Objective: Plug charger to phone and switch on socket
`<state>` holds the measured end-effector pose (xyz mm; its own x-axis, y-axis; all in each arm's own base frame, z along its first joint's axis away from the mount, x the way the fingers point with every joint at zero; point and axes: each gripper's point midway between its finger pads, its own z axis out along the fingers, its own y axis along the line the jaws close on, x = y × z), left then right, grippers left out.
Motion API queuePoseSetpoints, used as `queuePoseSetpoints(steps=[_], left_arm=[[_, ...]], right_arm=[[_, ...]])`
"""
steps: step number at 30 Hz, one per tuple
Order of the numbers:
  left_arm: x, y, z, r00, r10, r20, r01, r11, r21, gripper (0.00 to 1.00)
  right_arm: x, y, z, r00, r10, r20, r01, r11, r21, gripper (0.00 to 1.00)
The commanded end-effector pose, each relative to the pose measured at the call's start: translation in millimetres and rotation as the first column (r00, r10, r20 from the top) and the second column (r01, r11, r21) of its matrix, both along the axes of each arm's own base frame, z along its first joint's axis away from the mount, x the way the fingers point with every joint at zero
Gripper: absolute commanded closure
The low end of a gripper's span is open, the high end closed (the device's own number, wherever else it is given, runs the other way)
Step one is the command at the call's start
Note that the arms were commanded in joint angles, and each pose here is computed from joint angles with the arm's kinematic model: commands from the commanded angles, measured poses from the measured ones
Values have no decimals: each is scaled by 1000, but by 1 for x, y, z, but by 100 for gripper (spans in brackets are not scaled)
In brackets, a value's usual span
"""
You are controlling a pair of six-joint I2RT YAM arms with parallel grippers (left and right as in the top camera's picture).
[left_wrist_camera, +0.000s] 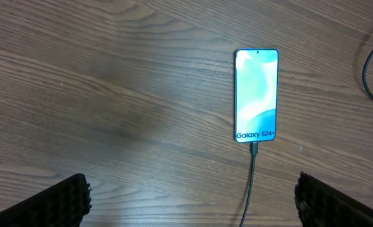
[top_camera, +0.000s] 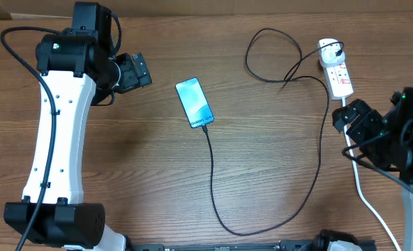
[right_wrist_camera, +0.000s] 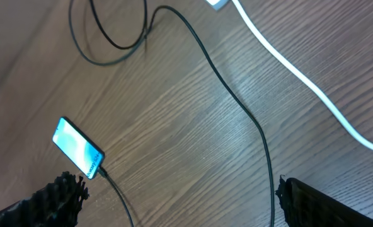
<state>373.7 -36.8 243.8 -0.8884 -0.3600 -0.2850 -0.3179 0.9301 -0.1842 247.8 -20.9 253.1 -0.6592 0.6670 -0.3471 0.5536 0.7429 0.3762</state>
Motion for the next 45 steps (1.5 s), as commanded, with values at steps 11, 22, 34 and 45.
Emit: queuePoseSetpoints(steps=[11,22,34,45], left_arm=[[0,4,-2,1000,8,-6,-8,1000,10,0],[0,4,-2,1000,8,-6,-8,1000,10,0],[0,4,-2,1000,8,-6,-8,1000,10,0],[0,4,-2,1000,8,-6,-8,1000,10,0]], right_arm=[[9,8,-1,992,126,33,-124,991,-43,0],[23,75,36,692,594,411,-431,796,-424,0],[3,71,45,508,581,637,-258,807,-531,0],[-12,72,18,379,571,728,-168,816,-553,0]])
